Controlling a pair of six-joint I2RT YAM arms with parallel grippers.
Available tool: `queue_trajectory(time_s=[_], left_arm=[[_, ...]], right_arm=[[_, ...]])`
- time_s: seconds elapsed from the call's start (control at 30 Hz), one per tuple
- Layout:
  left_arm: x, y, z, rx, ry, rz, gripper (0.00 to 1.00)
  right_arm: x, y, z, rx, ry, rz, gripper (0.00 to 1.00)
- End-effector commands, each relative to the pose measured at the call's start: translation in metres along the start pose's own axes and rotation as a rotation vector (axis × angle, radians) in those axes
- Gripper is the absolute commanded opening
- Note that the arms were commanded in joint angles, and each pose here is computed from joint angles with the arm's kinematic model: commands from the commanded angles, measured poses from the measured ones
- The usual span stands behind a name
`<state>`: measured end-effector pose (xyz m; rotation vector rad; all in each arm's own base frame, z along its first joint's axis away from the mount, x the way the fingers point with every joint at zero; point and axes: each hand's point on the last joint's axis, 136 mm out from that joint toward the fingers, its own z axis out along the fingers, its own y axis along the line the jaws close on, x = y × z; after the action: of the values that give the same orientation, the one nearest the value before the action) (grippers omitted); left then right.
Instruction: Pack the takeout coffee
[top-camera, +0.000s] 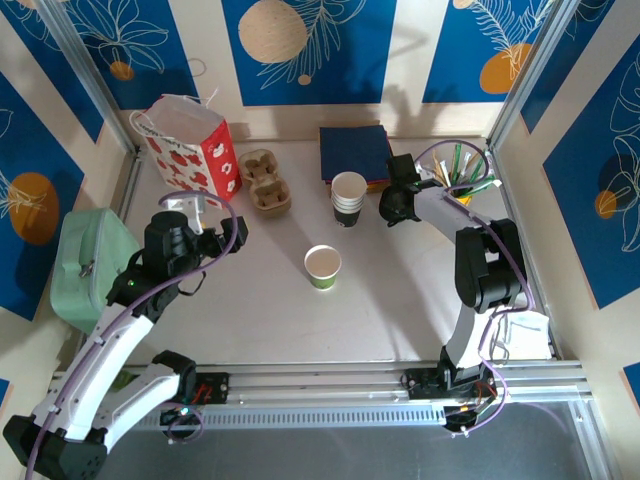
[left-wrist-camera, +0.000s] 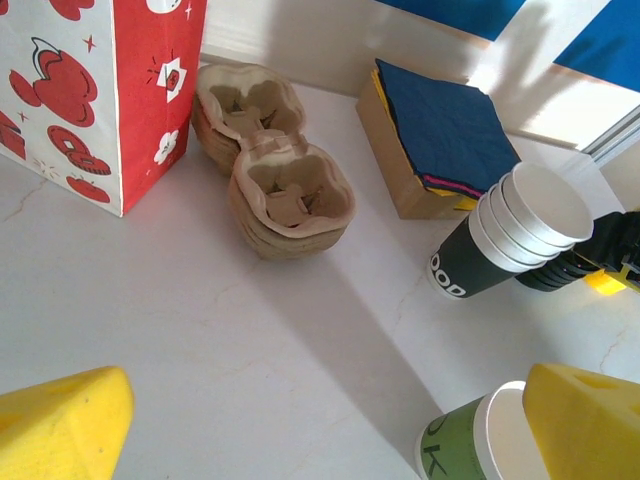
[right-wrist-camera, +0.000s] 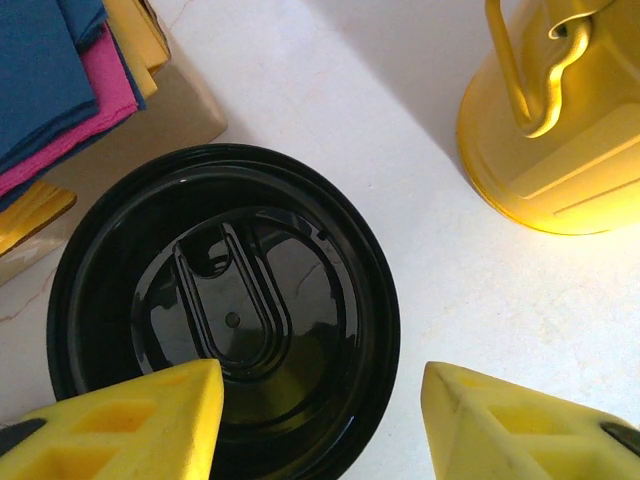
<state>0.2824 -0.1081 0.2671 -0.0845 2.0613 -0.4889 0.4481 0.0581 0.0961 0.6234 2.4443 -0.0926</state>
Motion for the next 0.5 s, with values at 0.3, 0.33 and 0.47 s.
queue_trajectory(time_s=[0.3, 0.33, 0.47], left_arm=[[-0.0008, 0.0028, -0.0032, -0.014, -0.014, 0.021, 0.99], [-0.0004, 0.0030, -0.0027, -0.015, -0.013, 0.023, 0.99], [-0.0003, 0.0030, -0.0024, -0.015, -0.012, 0.023, 0.99]], right_arm=[[-0.0061, 0.0045, 0.0074, -0.006, 0.004, 0.046, 0.50], [-0.0055, 0.0052, 0.0078, -0.008, 0.007, 0.047, 0.49], [-0.0059, 0.0070, 0.0091, -0.016, 0.009, 0.052, 0.46]])
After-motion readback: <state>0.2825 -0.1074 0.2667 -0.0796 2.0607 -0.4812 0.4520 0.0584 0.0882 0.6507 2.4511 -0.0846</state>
